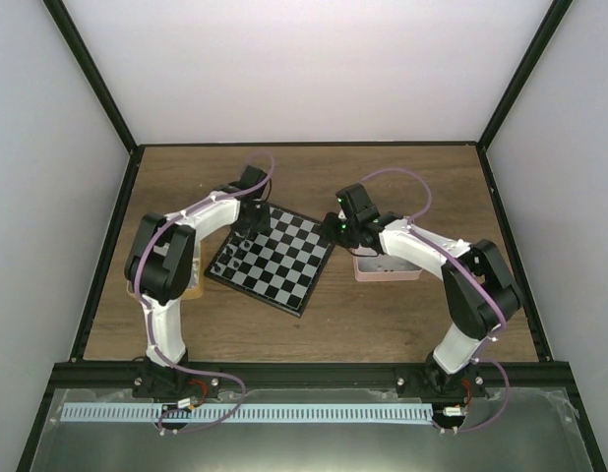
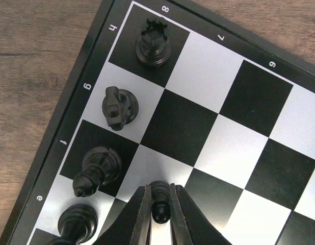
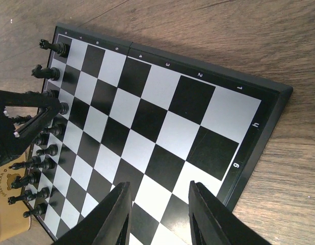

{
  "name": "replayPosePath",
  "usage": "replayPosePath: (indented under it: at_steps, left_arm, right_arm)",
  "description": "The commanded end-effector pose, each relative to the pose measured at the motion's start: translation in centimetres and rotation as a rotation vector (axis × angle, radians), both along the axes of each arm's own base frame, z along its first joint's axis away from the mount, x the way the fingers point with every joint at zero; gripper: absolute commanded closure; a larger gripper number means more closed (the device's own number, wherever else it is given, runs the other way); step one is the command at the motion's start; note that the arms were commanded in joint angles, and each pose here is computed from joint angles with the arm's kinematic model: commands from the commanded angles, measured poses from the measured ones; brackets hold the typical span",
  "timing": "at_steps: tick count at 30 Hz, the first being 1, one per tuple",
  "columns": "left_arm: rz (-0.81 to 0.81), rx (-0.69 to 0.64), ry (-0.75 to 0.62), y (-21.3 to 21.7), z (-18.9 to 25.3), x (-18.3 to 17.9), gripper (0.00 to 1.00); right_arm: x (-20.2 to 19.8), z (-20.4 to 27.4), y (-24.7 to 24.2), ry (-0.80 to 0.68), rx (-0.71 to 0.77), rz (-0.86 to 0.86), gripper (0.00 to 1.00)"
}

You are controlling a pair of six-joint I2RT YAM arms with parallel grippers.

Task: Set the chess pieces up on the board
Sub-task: Place the chess piece on the chessboard, then adjust the storage box at the center of the board.

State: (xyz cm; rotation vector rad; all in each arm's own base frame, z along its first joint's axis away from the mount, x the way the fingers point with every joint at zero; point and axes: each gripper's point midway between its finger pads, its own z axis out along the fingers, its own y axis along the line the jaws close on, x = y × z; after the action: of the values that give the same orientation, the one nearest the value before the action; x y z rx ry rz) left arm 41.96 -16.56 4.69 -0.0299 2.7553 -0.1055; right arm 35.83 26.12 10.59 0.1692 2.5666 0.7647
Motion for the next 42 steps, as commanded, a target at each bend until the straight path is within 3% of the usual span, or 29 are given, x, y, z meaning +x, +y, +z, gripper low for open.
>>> replayPosePath:
  at_steps: [1,6,16,21,29,38,42]
  left_arm:
    - [-0.004,0.012,-0.023,-0.1,0.2,1.1,0.85]
    - [-0.018,0.008,-0.027,-0.2,1.0,1.0,0.73]
    - [-0.042,-0.078,-0.109,-1.0,6.5,0.3,0.68]
    - [-0.042,-0.117,-0.173,-0.7,9.5,-1.1,0.67]
    - [-0.1,-0.226,-0.324,-1.1,14.6,-2.7,0.63]
    - [-0.11,-0.221,-0.297,-0.7,13.6,-3.9,0.57]
    - [-0.118,-0.231,-0.278,-1.0,12.9,-4.1,0.57]
  right_arm:
    - [0.0,1.1,-0.2,-0.033,-0.002,-0.004,0.68]
    - [0.2,1.4,-0.5,-0.044,-0.014,-0.018,0.68]
    - [2.4,2.1,-4.4,-0.094,-0.182,-0.168,0.66]
    - [4.1,1.4,-8.4,-0.048,-0.169,-0.341,0.61]
    - [8.2,-1.1,-13.5,0.042,-0.123,-0.592,0.41]
    - [10.5,-3.3,-15.9,0.096,-0.151,-0.677,0.42]
    - [10.3,-4.5,-16.3,0.12,-0.192,-0.67,0.51]
